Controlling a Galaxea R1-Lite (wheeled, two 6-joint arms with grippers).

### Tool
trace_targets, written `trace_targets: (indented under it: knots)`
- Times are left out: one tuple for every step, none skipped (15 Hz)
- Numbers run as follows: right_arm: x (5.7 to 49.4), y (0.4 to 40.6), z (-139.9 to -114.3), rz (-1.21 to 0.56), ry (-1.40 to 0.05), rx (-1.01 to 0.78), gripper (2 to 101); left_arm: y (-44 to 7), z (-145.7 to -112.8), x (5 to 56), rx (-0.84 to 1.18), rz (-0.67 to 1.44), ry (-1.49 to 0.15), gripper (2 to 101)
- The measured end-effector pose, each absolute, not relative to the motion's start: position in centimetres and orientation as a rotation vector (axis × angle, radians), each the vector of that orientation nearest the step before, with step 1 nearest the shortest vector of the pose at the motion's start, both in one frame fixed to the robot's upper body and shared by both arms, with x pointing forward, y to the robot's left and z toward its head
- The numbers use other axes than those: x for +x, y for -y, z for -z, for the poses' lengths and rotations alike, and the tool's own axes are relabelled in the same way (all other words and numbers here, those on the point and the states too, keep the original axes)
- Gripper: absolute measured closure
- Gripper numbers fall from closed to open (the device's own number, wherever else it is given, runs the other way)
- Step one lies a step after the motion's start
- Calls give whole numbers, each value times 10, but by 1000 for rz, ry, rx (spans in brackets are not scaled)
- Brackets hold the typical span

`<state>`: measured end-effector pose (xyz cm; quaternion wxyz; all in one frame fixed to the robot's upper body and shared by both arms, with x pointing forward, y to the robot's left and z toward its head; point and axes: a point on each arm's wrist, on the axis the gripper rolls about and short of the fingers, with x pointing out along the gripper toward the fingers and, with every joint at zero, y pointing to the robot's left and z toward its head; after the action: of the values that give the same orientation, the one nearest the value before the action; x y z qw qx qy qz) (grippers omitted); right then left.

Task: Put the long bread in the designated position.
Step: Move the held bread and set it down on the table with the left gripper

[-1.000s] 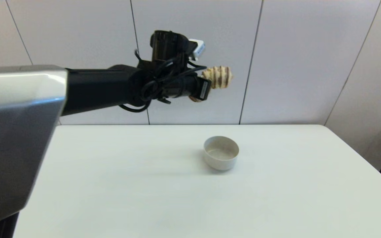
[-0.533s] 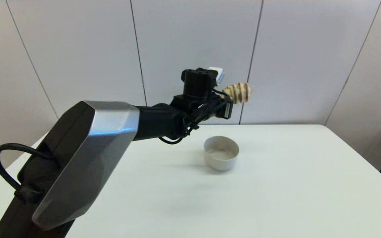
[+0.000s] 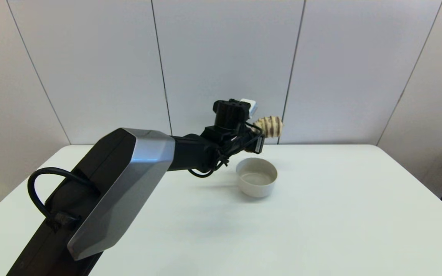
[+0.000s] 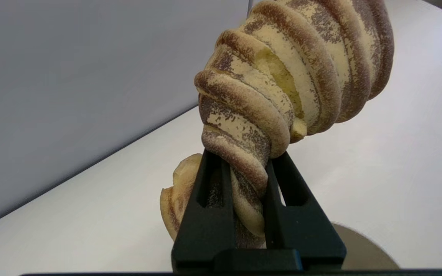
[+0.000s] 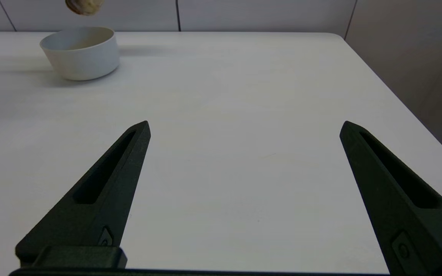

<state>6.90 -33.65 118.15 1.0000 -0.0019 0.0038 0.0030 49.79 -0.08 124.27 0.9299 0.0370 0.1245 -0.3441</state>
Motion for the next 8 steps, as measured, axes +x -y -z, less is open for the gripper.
trace_targets:
  knots:
    - [69,337,-1182,-6,-8,-4,43,-1,-1242,500,78,701,-255,882]
    - [69,337,-1182,-6,-8,-4,43,-3,-1241,502,79,695,-256,882]
    - [69,337,-1182,-6,-8,-4,43,-6,-1241,504,78,686,-255,882]
    - [69,337,-1182,-5,-8,-4,43,-8,-1242,506,75,671,-251,882]
    - [69,337,-1182,-6,-8,-4,43,-9,-1242,507,77,654,-248,834]
    - [69,337,-1182,-6,-8,-4,43,-10,-1242,507,85,651,-247,739]
    - [69,337,-1182,-5,-8,-4,43,-12,-1241,508,102,646,-250,654]
    - [69,337,-1182,-6,-8,-4,43,-15,-1241,510,111,639,-258,589]
